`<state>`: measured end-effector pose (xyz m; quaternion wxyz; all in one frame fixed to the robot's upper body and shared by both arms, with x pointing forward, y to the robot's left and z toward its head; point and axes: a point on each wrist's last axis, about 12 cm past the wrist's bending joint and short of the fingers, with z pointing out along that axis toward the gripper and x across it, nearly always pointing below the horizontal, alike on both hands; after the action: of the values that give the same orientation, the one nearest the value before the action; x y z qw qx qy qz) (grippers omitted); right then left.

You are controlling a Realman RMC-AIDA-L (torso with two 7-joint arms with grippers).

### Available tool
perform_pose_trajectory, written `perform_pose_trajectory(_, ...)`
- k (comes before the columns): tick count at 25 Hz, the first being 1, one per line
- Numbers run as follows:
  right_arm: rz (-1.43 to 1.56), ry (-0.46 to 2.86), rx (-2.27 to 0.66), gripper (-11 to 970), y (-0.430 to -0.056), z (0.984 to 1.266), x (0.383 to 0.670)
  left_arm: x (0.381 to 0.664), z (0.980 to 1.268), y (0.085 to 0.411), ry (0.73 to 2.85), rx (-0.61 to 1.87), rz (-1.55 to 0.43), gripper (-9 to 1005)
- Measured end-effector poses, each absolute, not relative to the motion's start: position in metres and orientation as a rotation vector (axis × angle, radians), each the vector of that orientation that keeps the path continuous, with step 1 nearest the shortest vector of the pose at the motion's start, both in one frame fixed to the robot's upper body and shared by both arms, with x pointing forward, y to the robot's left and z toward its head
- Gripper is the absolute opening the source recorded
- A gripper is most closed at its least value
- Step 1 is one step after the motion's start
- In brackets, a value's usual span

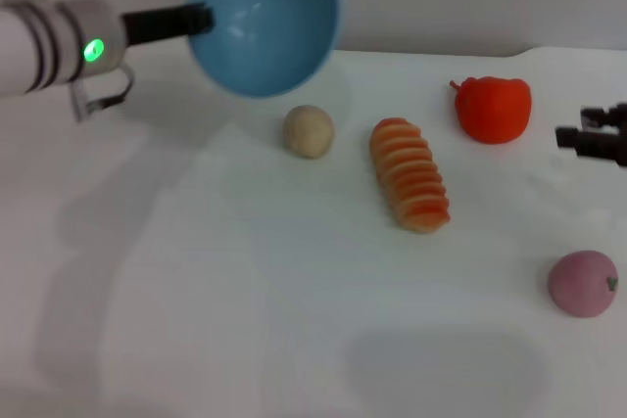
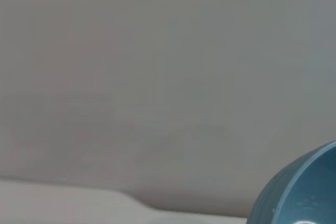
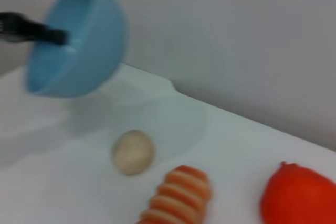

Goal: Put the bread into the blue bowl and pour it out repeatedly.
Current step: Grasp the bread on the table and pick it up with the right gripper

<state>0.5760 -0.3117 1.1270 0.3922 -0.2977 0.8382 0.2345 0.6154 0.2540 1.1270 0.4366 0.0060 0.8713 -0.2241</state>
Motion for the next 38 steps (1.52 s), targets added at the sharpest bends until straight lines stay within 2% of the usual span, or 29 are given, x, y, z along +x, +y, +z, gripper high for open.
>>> perform_pose_trajectory(3,0.544,2.186,-0.737,444,-0.298,1.134,0.595,0.605,1.12,0.269,2.183,-0.038,-0.55,18)
perform_pose_trajectory(8,0.493,2.315,-0.76,440,-0.265,1.134,0.611,0.591,1.113,0.291,2.223,-0.103,-0.556,18)
perform_pose_trajectory(13,0.477,2.378,-0.838,436,-0.223,1.12,0.617,0.584,1.109,0.306,2.278,-0.109,-0.528,17)
perform_pose_trajectory(18,0.5,2.409,-0.832,432,-0.199,1.104,0.62,0.58,1.108,0.307,2.322,-0.082,-0.513,16)
perform_pose_trajectory(26,0.552,2.399,-0.807,425,-0.177,1.08,0.613,0.577,1.11,0.309,2.402,-0.017,-0.484,18)
perform_pose_trajectory(38,0.485,2.419,-0.774,415,-0.17,1.052,0.608,0.579,1.116,0.302,2.454,0.042,-0.46,18)
